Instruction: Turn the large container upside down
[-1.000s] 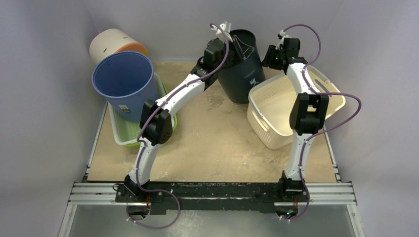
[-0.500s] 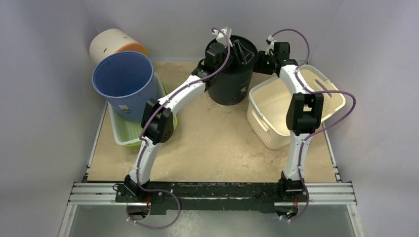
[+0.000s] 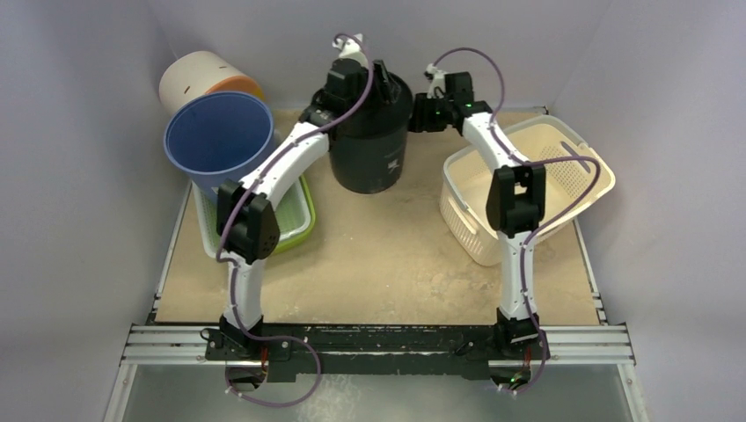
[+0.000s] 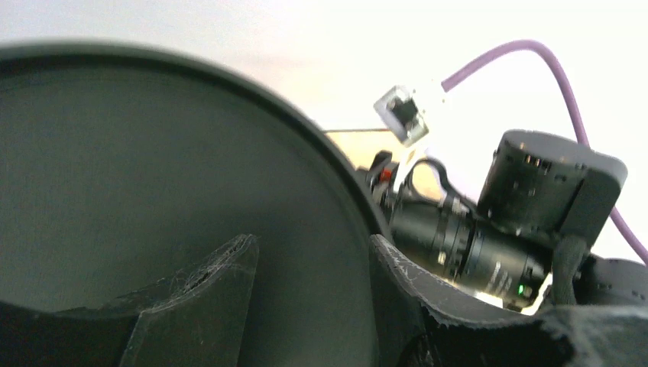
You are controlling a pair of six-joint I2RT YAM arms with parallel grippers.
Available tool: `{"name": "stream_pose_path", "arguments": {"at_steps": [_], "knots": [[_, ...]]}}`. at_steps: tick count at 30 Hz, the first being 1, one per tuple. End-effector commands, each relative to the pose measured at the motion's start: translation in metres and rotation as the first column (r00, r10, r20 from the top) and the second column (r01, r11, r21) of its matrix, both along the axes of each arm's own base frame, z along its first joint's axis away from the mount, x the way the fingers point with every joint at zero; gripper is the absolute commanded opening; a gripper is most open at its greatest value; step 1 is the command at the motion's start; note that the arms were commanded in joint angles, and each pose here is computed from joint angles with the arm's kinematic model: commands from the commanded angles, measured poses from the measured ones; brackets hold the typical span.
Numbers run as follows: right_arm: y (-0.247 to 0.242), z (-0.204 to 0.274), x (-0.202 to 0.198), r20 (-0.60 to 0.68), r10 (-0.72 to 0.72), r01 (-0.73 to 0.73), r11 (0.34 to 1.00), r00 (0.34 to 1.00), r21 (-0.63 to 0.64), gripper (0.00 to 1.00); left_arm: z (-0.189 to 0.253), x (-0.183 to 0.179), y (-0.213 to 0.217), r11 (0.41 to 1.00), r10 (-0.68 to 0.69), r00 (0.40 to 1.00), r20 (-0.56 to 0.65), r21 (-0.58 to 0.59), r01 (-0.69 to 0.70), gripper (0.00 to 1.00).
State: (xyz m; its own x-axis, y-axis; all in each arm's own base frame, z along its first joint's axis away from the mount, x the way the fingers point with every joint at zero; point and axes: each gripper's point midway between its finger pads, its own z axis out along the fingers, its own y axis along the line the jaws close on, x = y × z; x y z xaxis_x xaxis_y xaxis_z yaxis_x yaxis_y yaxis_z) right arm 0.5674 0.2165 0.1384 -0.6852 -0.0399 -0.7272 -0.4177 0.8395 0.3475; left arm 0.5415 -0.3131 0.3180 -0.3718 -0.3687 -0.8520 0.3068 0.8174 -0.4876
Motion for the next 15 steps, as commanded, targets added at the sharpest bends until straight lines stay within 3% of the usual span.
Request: {"name": "stream_pose_path", "arguments": {"at_steps": [1, 4, 7, 15], "knots": [[0.076, 0.026, -0.031, 0.022, 0.223, -0.224, 0.968, 0.975, 0.109, 0.48, 0.098, -0.032, 0.049, 0.997, 0.066, 0.981, 0.181, 0.028, -0.072, 0.57], [0.105, 0.032, -0.041, 0.046, 0.291, -0.294, 0.945, 0.956, 0.145, 0.48, 0.106, -0.042, 0.065, 0.994, 0.094, 0.977, 0.189, 0.040, -0.103, 0.57], [0.106, 0.030, -0.041, 0.041, 0.267, -0.270, 0.957, 0.963, 0.105, 0.48, 0.099, -0.049, 0.071, 0.992, 0.103, 0.979, 0.174, 0.049, -0.113, 0.57], [0.023, 0.067, -0.021, 0.114, 0.031, -0.020, 0.995, 0.993, -0.095, 0.50, 0.106, -0.059, 0.078, 0.992, 0.105, 0.976, 0.188, 0.053, -0.116, 0.64]]}}
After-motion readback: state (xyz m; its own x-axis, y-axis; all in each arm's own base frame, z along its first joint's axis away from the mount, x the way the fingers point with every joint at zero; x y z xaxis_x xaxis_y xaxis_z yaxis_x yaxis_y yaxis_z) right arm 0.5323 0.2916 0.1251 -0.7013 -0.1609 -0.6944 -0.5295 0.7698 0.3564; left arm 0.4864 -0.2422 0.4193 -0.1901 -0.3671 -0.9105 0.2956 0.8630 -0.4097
